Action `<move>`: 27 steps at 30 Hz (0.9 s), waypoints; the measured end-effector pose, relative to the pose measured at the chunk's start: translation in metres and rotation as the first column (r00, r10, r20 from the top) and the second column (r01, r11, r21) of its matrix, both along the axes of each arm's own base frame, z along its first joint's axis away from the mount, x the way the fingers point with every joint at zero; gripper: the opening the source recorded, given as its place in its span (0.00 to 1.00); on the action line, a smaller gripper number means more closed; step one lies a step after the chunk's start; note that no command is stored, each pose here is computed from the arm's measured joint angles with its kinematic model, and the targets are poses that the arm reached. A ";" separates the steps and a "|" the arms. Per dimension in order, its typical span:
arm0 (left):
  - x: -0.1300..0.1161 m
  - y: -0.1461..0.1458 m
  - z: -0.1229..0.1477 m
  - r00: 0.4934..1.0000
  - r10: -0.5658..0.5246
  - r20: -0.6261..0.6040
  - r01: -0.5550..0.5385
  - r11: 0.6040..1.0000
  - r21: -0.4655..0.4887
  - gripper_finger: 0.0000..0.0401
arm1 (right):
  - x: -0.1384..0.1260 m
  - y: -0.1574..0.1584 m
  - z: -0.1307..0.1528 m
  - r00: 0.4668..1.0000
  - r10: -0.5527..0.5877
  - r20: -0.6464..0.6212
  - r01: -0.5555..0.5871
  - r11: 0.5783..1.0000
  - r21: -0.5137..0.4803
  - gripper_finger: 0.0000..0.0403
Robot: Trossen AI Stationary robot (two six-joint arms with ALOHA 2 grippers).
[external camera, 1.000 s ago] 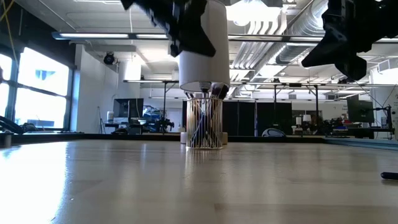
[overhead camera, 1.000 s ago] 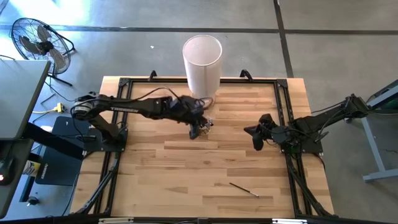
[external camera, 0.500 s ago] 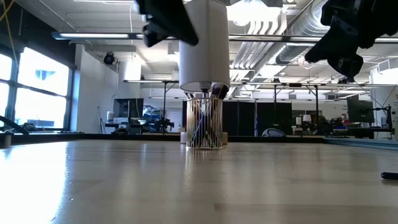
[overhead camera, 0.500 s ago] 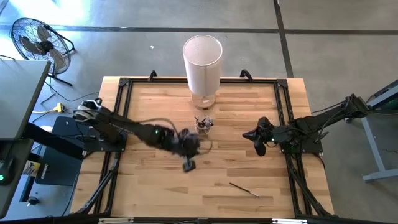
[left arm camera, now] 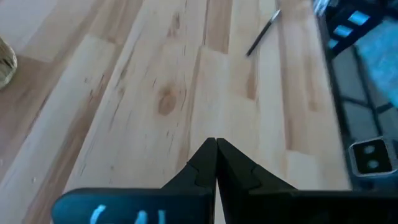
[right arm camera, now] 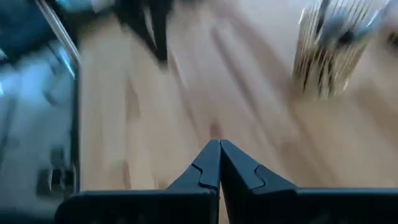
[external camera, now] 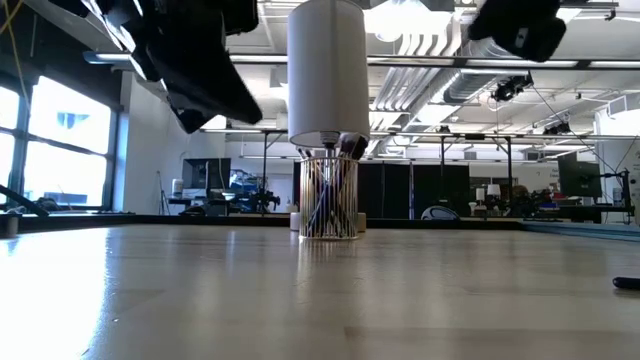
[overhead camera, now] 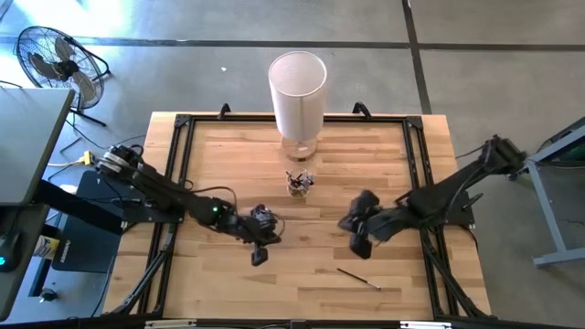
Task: Put items in baskets/containers
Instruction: Put the black eyeshadow brush into the gold pen organizer
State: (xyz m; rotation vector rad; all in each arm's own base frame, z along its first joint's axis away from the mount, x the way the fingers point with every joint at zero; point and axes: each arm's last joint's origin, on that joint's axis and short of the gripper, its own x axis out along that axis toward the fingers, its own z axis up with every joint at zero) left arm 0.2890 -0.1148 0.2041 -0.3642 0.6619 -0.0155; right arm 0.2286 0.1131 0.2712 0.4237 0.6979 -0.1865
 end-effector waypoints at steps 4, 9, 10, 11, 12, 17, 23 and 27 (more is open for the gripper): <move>-0.005 0.002 0.005 0.999 -0.034 0.019 0.034 0.999 -0.002 0.00 | 0.019 0.025 0.004 0.961 0.017 -0.275 -0.006 0.999 0.038 0.00; -0.005 -0.001 0.008 0.991 -0.130 0.035 0.132 0.991 -0.029 0.00 | 0.018 0.067 -0.004 0.878 0.025 -0.479 0.010 0.998 0.069 0.00; -0.005 -0.002 0.008 0.988 -0.150 0.038 0.151 0.988 -0.032 0.00 | 0.014 0.076 -0.007 0.871 0.016 -0.491 0.025 0.997 0.077 0.00; -0.005 -0.002 0.009 0.985 -0.169 0.042 0.171 0.985 -0.037 0.00 | 0.011 0.085 -0.010 0.866 0.003 -0.501 0.046 0.995 0.085 0.00; -0.005 -0.003 0.009 0.981 -0.186 0.045 0.188 0.981 -0.038 0.00 | 0.006 0.094 -0.012 0.862 -0.009 -0.508 0.065 0.993 0.094 0.01; -0.005 -0.003 0.009 0.975 -0.217 0.050 0.218 0.976 -0.019 0.00 | -0.023 0.131 -0.024 0.842 -0.015 -0.540 0.099 0.987 0.127 0.07; -0.004 -0.003 0.011 0.976 -0.206 0.071 0.207 0.978 -0.017 0.00 | -0.046 0.155 -0.039 0.826 0.040 -0.562 -0.009 0.998 0.058 0.19; -0.001 -0.003 0.016 0.976 -0.172 0.131 0.175 0.985 -0.010 0.00 | -0.049 0.164 -0.055 0.802 0.076 -0.592 -0.094 0.996 0.000 0.26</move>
